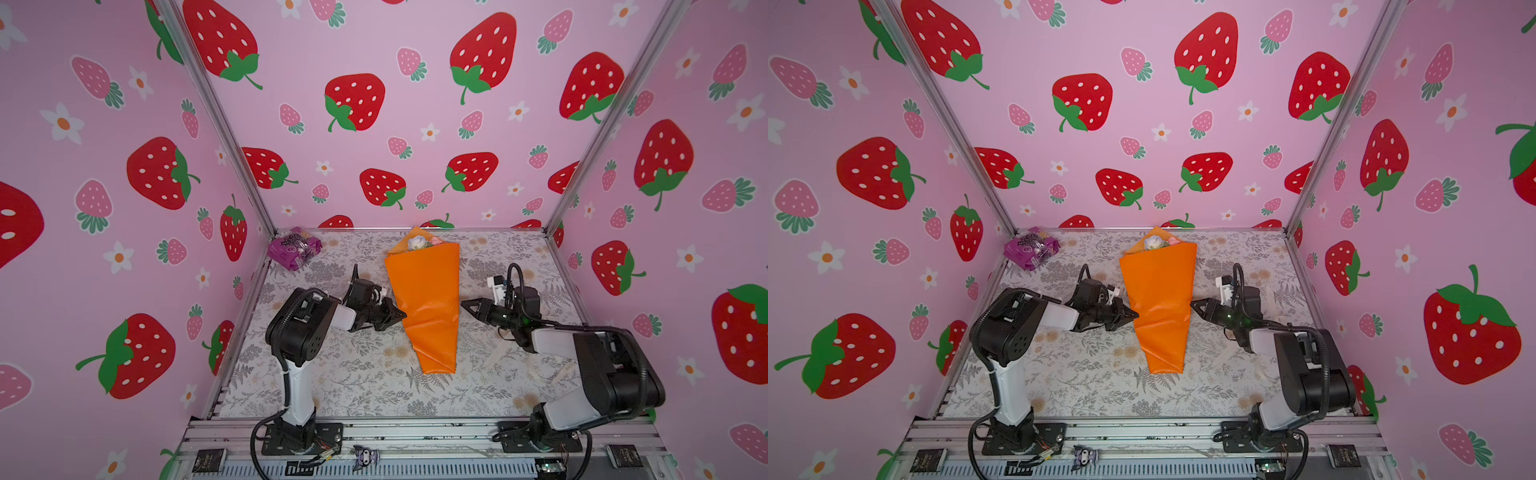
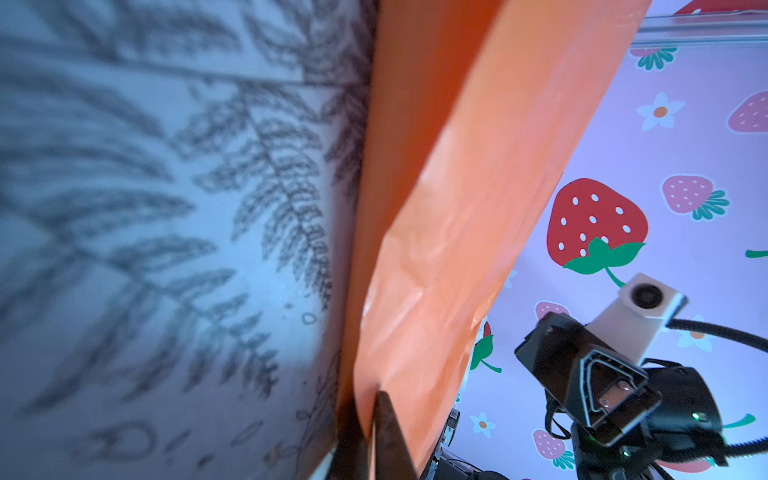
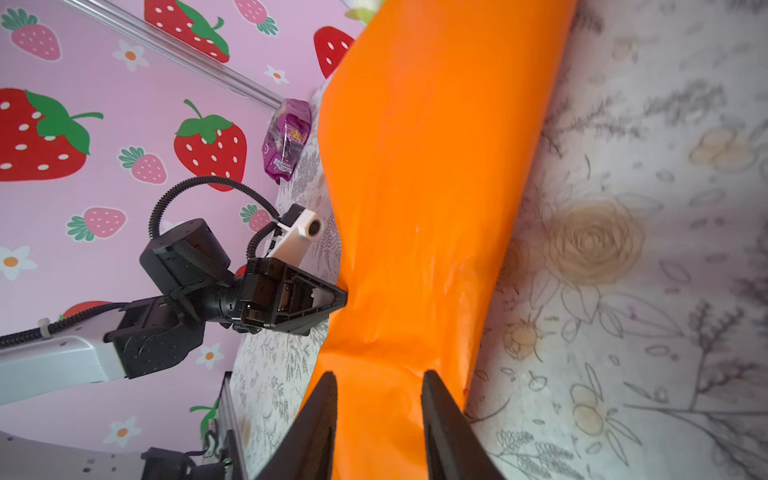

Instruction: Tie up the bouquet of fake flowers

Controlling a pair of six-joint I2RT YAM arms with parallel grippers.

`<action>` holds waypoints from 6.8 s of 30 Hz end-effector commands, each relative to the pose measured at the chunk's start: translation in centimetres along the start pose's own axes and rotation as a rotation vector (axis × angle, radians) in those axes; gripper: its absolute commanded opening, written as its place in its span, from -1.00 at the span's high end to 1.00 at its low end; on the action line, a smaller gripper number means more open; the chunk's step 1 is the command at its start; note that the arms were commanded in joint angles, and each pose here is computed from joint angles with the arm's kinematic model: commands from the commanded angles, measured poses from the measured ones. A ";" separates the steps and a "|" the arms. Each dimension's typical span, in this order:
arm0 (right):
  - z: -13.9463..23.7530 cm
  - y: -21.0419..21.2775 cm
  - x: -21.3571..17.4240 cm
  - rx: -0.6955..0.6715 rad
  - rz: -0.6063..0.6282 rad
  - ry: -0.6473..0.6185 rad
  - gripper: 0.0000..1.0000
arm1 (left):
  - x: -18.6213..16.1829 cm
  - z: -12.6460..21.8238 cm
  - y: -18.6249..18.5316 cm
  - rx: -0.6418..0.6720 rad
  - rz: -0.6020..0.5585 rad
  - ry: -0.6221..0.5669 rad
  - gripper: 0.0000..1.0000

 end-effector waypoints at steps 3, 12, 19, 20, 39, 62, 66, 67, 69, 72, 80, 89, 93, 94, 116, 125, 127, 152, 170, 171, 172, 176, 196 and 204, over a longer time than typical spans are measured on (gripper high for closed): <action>-3.1 5.4 -2.6 0.095 0.061 0.136 0.55 | -0.3 -0.4 -0.6 0.004 -0.017 0.024 0.69; -6.1 9.3 -12.2 0.155 0.045 0.365 0.61 | -0.8 0.3 -1.0 -0.003 -0.031 0.016 0.62; -6.0 6.5 -16.3 0.076 -0.032 0.440 0.68 | -2.4 1.7 -0.3 0.008 -0.028 -0.007 0.30; -5.9 6.3 -16.7 0.065 -0.040 0.449 0.67 | -2.7 1.9 0.0 0.012 -0.022 -0.012 0.20; -5.5 7.8 -12.0 0.108 -0.016 0.333 0.33 | -6.5 -0.6 3.9 0.167 0.019 -0.028 0.30; -5.9 -3.0 -5.7 -0.050 -0.083 0.244 0.10 | -3.5 -1.8 2.7 0.114 0.015 -0.025 0.76; -6.5 -4.2 -5.5 -0.080 -0.087 0.239 0.48 | -2.3 -2.3 2.0 0.099 0.019 -0.025 0.79; -6.7 -4.5 -5.4 -0.079 -0.092 0.239 0.56 | -1.9 -2.4 1.9 0.097 0.022 -0.026 0.81; -7.3 -5.0 -5.0 -0.076 -0.096 0.233 0.64 | -1.1 -2.6 1.6 0.096 0.025 -0.031 0.82; -8.2 -6.1 -4.5 -0.081 -0.102 0.232 0.69 | 0.5 -2.7 1.1 0.086 0.032 -0.046 0.82; -10.2 -9.2 -3.0 -0.109 -0.121 0.227 0.73 | 3.7 -3.7 0.1 0.071 0.046 -0.056 0.82; -11.5 -10.9 -2.5 -0.125 -0.133 0.245 0.73 | 5.1 -4.7 -0.6 0.064 0.054 -0.055 0.82; -12.1 -11.1 -1.6 -0.128 -0.133 0.232 0.74 | 6.0 -4.8 -0.9 0.060 0.060 -0.069 0.83; -12.2 -11.1 -1.4 -0.124 -0.135 0.231 0.74 | 6.3 -4.8 -1.0 0.058 0.064 -0.073 0.83; 7.6 -7.4 -0.4 -0.749 -0.090 0.121 -0.02 | -0.1 3.2 -1.9 0.068 -0.059 -0.139 0.01; 12.4 -6.7 -7.5 -0.832 -0.167 0.178 -0.02 | -4.6 7.4 -1.8 0.131 -0.193 -0.217 0.01; 11.8 -6.9 -8.4 -0.810 -0.177 0.242 -0.01 | -5.1 7.9 -2.0 0.136 -0.219 -0.238 0.02; 9.3 -8.0 -13.3 -1.032 -0.050 0.665 0.93 | -6.1 12.0 -3.4 0.191 -0.326 -0.361 0.02; -2.3 16.0 -2.5 -0.040 0.100 0.186 1.00 | -14.0 12.5 -7.9 -0.124 -0.498 -0.046 -0.36; -2.6 16.5 -2.2 -0.019 0.095 0.170 1.00 | -14.6 12.6 -7.9 -0.139 -0.514 -0.029 -0.41; -2.7 16.9 -1.9 0.005 0.089 0.158 1.00 | -15.1 12.5 -7.9 -0.148 -0.526 -0.010 -0.43; -3.3 18.0 -1.4 0.066 0.077 0.144 1.00 | -16.7 11.6 -7.9 -0.154 -0.563 0.069 -0.45; -2.3 18.5 -0.6 0.076 0.090 0.112 0.70 | -17.0 7.0 -8.9 -0.043 -0.664 0.062 0.85; 6.2 6.2 0.5 -0.515 0.096 0.073 -0.02 | -14.5 13.0 -5.9 0.085 -0.521 -0.145 1.00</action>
Point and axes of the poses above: each gripper's point midway between its finger pads, its own z axis back along the fingers, its own y axis along the line the jaws close on, x = y × z, the point moved 2 cm from there along z, back along the fingers, and after that the axes turned 15 degrees about z, right-handed, at the moved point
